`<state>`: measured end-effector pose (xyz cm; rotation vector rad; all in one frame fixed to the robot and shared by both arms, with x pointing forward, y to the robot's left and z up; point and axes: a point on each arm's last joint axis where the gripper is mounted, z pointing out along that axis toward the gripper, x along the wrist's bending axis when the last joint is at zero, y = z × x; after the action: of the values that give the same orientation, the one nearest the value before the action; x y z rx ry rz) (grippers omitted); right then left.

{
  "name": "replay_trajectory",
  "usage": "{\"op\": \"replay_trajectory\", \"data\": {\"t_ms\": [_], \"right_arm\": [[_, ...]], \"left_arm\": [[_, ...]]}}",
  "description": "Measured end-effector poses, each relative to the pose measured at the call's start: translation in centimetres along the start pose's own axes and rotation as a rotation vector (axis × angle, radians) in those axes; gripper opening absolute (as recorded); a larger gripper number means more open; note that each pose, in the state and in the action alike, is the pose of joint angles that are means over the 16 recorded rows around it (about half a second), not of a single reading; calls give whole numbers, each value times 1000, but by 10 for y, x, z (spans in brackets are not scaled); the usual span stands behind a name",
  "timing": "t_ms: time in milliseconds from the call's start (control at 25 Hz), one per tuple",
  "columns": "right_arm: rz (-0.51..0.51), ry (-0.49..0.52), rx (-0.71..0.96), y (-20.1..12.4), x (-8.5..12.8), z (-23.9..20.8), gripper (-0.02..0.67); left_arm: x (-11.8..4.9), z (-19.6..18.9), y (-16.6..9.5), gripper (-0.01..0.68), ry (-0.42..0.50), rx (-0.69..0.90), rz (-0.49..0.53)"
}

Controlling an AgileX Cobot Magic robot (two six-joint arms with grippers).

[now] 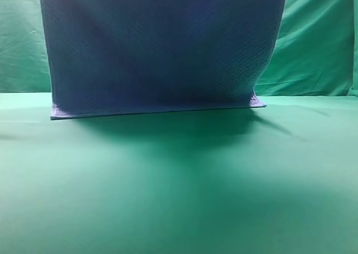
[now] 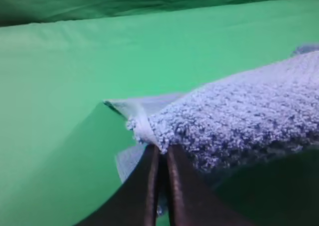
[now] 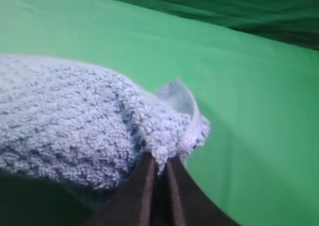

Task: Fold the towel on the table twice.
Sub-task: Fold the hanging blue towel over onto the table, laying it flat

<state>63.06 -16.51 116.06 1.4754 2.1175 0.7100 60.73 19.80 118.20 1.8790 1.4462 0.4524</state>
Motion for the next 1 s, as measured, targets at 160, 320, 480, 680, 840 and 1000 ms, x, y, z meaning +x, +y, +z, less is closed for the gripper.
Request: {"op": "replay_trajectory", "data": {"t_ms": [160, 320, 480, 680, 840, 1000], "right_arm": [[17, 6, 46, -31, 3, -7, 0], [29, 23, 84, -67, 10, -13, 0], [31, 44, 121, -104, 21, -17, 0], [14, 79, 158, -143, 39, -25, 0], [-7, 108, 180, -165, 54, -35, 0], [-27, 133, 197, -183, 65, -49, 0]], "left_arm": [[-3, -6, -29, 0, -29, 31, -13], [-5, -11, -63, 0, -55, 70, -30], [-6, -13, -97, 0, -75, 119, -52], [-6, -16, -138, 0, -84, 176, -82], [-6, -21, -168, 0, -95, 221, -104], [-8, -29, -194, 0, -114, 262, -123]]}}
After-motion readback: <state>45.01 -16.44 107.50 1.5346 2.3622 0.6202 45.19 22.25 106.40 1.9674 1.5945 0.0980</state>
